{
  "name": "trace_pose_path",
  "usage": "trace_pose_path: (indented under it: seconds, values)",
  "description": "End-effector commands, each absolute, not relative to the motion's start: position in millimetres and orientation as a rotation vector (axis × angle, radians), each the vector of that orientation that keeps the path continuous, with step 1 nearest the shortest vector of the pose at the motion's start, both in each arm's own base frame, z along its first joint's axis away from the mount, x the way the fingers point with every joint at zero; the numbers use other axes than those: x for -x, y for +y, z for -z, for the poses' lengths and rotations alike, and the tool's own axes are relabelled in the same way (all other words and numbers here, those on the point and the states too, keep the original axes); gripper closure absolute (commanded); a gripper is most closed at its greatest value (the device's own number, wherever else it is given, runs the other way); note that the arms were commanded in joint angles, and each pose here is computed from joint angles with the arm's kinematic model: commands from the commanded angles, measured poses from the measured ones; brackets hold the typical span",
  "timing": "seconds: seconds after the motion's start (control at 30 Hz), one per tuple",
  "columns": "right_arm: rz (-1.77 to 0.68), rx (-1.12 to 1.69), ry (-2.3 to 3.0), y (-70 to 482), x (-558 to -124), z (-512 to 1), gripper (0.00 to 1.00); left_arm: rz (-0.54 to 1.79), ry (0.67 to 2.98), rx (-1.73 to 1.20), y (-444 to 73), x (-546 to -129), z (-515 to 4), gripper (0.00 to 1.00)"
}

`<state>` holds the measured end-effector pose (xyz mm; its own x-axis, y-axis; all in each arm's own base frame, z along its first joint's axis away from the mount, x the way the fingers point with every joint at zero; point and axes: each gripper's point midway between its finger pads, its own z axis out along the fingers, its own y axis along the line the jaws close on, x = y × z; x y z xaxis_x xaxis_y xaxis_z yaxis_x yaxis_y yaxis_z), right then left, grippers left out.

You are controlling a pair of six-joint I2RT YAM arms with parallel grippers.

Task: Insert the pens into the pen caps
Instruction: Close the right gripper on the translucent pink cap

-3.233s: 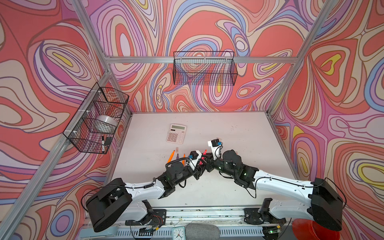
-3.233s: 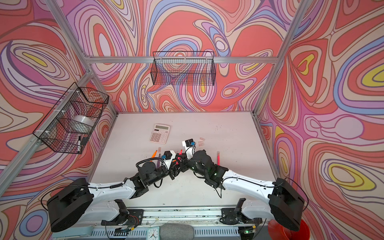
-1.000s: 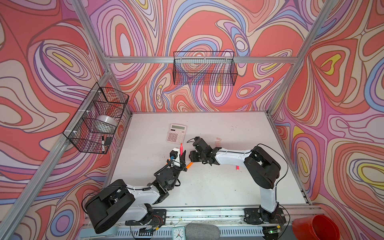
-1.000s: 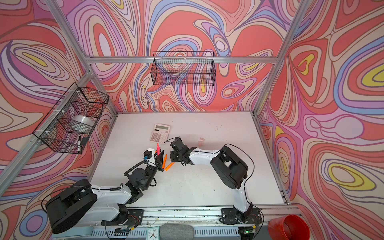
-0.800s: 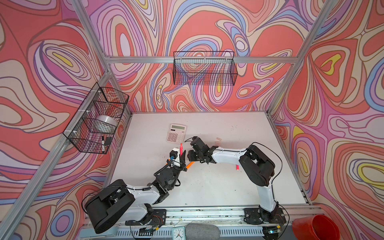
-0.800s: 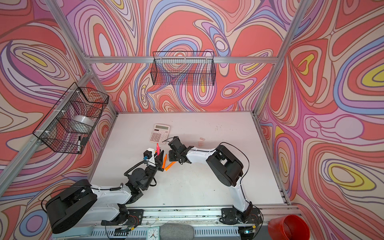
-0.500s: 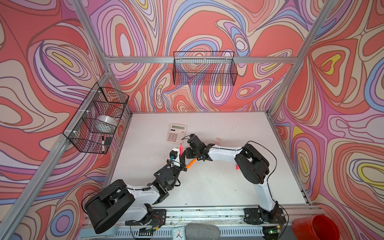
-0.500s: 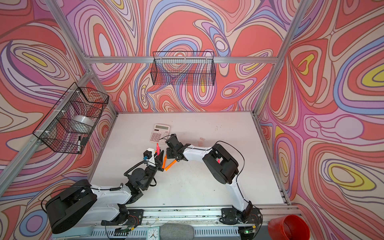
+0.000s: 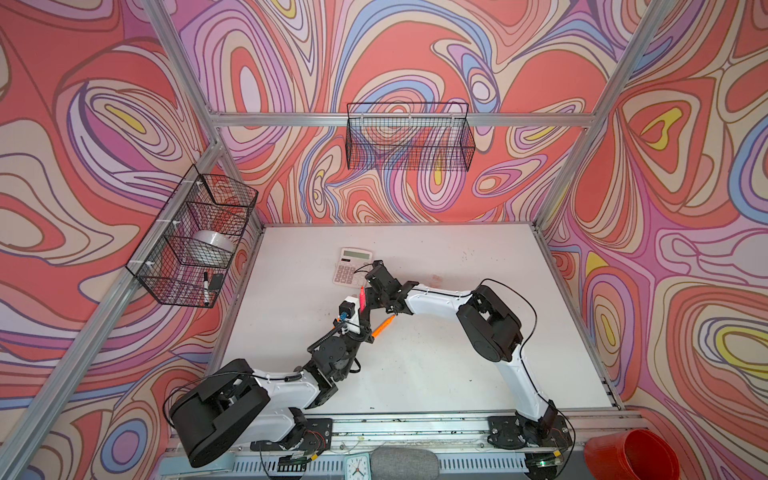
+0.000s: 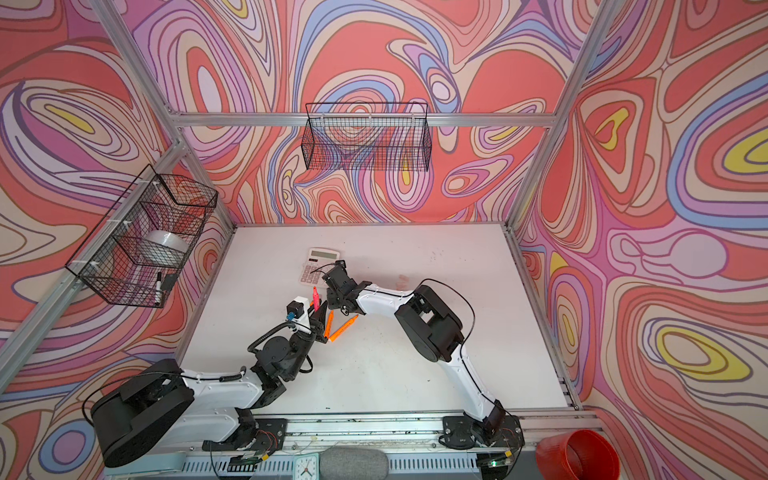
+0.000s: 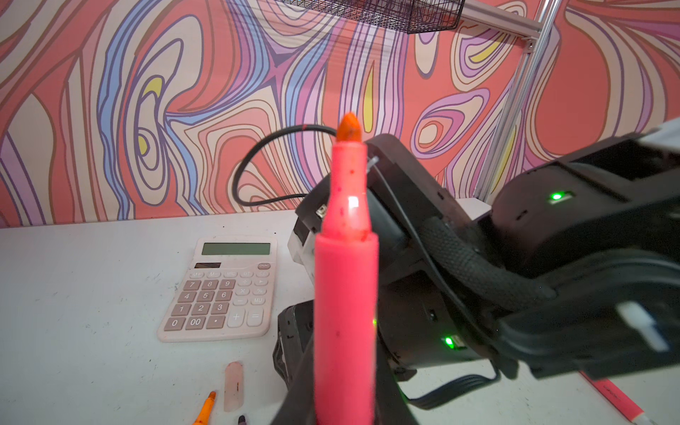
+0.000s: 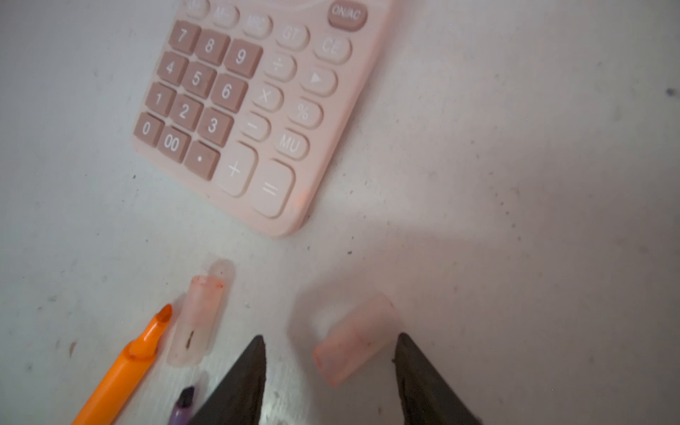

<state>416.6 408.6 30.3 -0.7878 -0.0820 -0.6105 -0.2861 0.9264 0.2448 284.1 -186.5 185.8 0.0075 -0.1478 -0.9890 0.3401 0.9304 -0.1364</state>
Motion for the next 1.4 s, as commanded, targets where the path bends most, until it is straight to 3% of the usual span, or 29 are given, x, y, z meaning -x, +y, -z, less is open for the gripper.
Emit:
trace_pose_path:
  seconds: [0.0, 0.33, 0.5, 0.9, 1.13, 1.37]
  values:
    - [-0.275, 0.299, 2.591, 388, -403, 22, 0.42, 0.42, 1.454, -0.114, -183, -281, -202, 1.0]
    - [-0.174, 0.311, 2.6, 384, -411, 38, 0.52, 0.426, 1.455, -0.111, -183, -281, -202, 1.0]
    - [-0.106, 0.324, 2.608, 379, -415, 46, 0.65, 0.428, 1.452, -0.107, -182, -280, -203, 1.0]
    - [-0.007, 0.355, 2.604, 375, -421, 52, 0.66, 0.433, 1.455, -0.105, -182, -280, -202, 1.0]
    - [0.034, 0.378, 2.612, 373, -424, 56, 0.78, 0.438, 1.454, -0.101, -182, -280, -202, 1.0]
    - [0.076, 0.41, 2.618, 372, -427, 55, 0.78, 0.442, 1.454, -0.103, -182, -279, -202, 1.0]
